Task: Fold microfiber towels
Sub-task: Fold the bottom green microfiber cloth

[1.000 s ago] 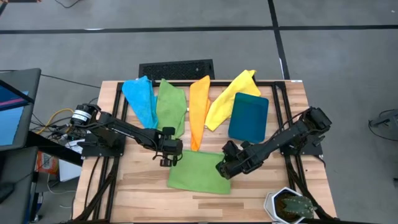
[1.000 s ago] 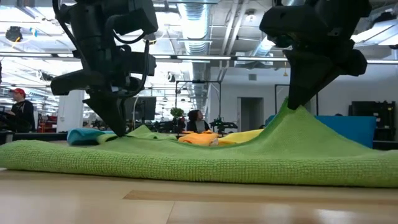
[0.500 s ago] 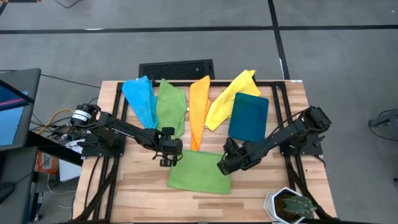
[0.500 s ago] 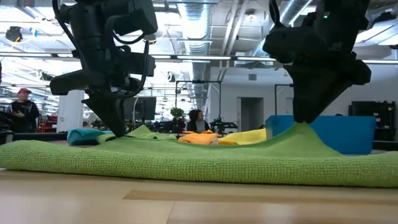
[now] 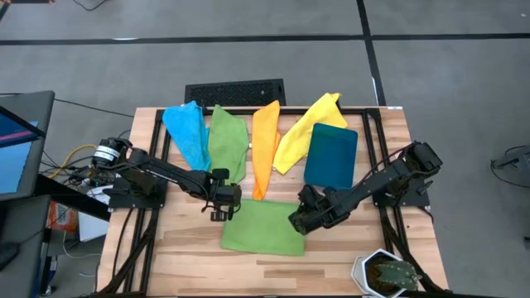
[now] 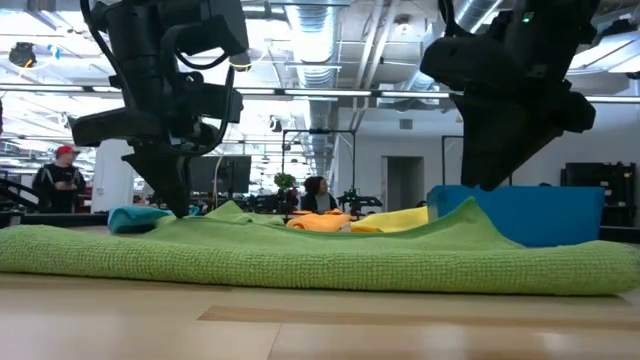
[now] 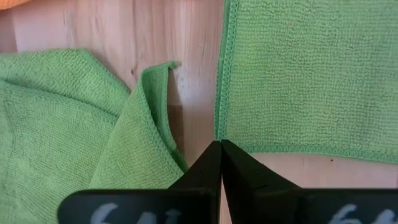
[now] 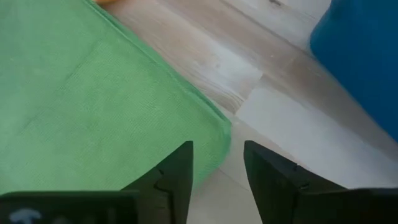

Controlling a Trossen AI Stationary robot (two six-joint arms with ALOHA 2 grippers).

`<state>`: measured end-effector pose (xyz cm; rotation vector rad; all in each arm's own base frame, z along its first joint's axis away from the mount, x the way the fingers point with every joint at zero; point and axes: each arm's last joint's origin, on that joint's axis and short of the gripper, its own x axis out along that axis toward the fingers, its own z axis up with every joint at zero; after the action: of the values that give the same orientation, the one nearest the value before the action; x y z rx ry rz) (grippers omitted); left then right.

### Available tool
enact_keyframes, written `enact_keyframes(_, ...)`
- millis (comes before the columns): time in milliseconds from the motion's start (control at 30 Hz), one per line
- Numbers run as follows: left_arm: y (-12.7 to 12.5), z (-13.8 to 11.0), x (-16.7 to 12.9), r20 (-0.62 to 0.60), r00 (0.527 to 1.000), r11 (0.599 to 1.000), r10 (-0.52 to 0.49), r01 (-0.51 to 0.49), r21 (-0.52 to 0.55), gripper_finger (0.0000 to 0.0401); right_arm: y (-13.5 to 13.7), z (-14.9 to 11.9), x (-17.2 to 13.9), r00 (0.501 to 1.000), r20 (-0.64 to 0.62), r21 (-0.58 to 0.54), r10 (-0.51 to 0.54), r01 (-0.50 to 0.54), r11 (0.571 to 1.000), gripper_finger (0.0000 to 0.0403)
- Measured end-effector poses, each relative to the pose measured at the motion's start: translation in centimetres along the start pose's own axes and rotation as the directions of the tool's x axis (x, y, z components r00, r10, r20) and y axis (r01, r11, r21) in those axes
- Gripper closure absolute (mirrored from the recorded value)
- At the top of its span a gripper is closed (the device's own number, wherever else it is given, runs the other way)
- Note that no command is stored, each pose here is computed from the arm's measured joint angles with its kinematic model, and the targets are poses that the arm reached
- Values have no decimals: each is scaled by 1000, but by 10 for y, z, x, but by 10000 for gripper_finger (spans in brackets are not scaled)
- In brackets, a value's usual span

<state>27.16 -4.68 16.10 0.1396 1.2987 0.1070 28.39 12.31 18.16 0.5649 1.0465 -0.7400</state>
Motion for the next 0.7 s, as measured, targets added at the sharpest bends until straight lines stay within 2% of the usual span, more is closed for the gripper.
enact_keyframes(200, 0, -1, 1, -8, 1000, 1000, 2, -2, 4, 401, 6, -5, -3, 998, 25, -4, 51, -51, 999, 236)
enact_keyframes(367, 0, -1, 1, -12, 1000, 1000, 1, -1, -3, 401, 15, -25, -6, 990, 124, 12, 70, -72, 997, 245)
enact_keyframes(467, 0, -2, 1, -25, 1000, 1000, -1, 0, -22, 401, 19, -34, -1, 989, 129, 18, 71, -73, 997, 254)
enact_keyframes(700, -5, -5, -1, -48, 999, 1000, -14, 13, -15, 401, 46, -62, 5, 959, 140, -35, 245, -242, 970, 275)
